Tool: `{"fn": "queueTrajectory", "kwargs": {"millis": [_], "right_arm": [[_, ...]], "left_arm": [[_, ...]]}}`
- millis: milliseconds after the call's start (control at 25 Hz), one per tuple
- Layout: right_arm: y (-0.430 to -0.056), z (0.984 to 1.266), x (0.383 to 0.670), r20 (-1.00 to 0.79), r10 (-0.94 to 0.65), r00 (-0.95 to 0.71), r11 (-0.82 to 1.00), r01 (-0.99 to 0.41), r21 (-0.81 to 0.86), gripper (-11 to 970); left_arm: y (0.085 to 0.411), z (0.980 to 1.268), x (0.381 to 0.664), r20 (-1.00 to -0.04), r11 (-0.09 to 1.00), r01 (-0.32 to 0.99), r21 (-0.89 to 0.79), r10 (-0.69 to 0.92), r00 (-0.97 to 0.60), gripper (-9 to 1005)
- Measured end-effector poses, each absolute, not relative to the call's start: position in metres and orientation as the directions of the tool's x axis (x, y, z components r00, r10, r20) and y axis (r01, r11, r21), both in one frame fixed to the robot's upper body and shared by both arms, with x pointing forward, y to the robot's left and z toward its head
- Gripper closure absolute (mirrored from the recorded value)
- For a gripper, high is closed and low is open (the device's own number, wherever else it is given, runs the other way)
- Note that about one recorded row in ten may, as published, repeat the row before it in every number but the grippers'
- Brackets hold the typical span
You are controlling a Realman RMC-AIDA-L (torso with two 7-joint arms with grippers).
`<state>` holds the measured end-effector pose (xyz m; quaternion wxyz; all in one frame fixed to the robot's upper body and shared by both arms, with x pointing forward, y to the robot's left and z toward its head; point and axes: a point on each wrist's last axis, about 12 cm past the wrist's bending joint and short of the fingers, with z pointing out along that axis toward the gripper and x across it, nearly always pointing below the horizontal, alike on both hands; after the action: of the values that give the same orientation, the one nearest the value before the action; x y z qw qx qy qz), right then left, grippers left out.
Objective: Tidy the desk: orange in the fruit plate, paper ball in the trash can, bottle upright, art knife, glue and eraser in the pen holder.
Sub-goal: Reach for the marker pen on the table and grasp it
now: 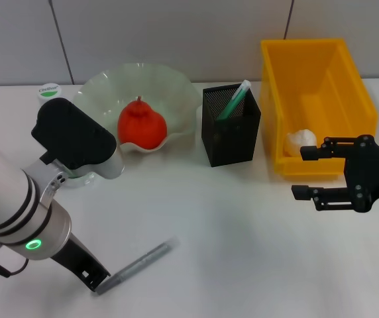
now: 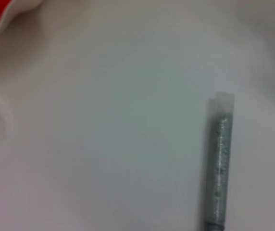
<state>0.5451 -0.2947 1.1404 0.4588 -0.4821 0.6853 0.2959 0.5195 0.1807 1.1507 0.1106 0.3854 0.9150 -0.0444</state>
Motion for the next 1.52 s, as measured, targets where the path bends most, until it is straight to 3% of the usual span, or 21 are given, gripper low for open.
{"fn": "queueTrajectory", "kwargs": {"millis": [440, 640, 1080, 1200, 1520], "right_arm": [[-0.295, 1.140, 0.545, -0.914, -0.389, -0.115, 0.362, -0.931, -0.037, 235], [-0.294, 1.141, 0.546, -0.914, -0.390, -0.113, 0.362, -0.932, -0.039, 235], [-0.292, 1.143, 0.548, -0.915, -0.390, -0.106, 0.355, -0.934, -0.043, 234], [-0.292, 1.143, 0.548, -0.915, -0.390, -0.106, 0.355, -0.934, -0.043, 234], [-0.291, 1.142, 0.548, -0.915, -0.387, -0.110, 0.355, -0.934, -0.038, 235]], "left_arm": [[0.163, 1.151, 0.519, -0.235, 0.644, 0.765, 0.001, 0.744, -0.625, 801], [0.159, 1.148, 0.519, -0.230, 0.641, 0.767, 0.001, 0.747, -0.624, 616], [0.160, 1.129, 0.530, -0.184, 0.633, 0.774, 0.009, 0.762, -0.621, 410], [0.160, 1.128, 0.530, -0.179, 0.628, 0.778, 0.010, 0.767, -0.617, 303], [0.159, 1.127, 0.531, -0.179, 0.620, 0.784, 0.007, 0.772, -0.609, 432]]}}
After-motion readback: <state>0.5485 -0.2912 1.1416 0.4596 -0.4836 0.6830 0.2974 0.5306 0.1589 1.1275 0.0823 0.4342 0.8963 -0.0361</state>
